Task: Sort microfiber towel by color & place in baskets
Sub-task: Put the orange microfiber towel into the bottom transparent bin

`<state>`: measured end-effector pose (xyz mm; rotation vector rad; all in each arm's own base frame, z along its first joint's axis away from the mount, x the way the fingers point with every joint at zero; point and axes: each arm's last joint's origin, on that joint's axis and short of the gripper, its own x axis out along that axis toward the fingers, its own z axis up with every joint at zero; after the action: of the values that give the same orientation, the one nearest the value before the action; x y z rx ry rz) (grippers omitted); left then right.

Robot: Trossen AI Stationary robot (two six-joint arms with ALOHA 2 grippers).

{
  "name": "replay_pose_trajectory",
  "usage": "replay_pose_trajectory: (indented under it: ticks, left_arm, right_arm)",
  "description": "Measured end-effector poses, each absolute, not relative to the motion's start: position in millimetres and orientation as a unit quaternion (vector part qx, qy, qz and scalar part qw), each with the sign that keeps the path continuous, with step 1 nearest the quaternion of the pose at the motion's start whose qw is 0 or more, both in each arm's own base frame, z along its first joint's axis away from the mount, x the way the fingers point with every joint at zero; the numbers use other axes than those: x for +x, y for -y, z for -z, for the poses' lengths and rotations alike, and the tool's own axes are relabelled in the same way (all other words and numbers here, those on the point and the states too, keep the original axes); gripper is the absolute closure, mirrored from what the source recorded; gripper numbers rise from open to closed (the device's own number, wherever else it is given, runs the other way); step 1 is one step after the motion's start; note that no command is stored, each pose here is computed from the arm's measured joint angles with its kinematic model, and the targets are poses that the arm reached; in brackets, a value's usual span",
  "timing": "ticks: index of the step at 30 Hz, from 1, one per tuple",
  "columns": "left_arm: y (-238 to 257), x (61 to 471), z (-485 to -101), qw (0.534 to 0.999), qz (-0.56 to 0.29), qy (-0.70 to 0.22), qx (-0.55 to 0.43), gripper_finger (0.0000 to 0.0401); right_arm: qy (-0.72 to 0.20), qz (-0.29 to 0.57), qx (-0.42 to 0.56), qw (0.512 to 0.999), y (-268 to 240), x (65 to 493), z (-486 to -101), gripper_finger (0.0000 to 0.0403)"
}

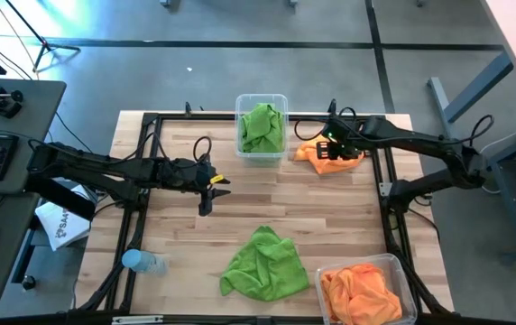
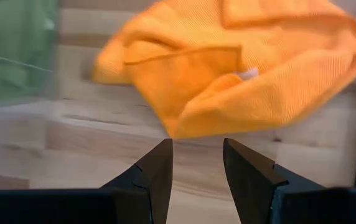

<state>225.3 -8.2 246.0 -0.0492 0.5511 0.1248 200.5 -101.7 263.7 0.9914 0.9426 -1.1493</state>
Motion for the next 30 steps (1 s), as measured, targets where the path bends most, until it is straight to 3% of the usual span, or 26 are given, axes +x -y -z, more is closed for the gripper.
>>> replay_pose_trajectory:
  ticks: [8,30]
  left_arm:
    - [8,225,-246,0.960,-0.062,-0.272,-0.024,0.0268]
    - [8,225,-246,0.960,-0.062,-0.273,-0.024,0.0268]
  right_arm:
    - [-0.448,0.528,0.454,0.561,98,201,-226,0.0265]
    - [-0.382,0.576,0.438,0.574,78,238,-154,0.0265]
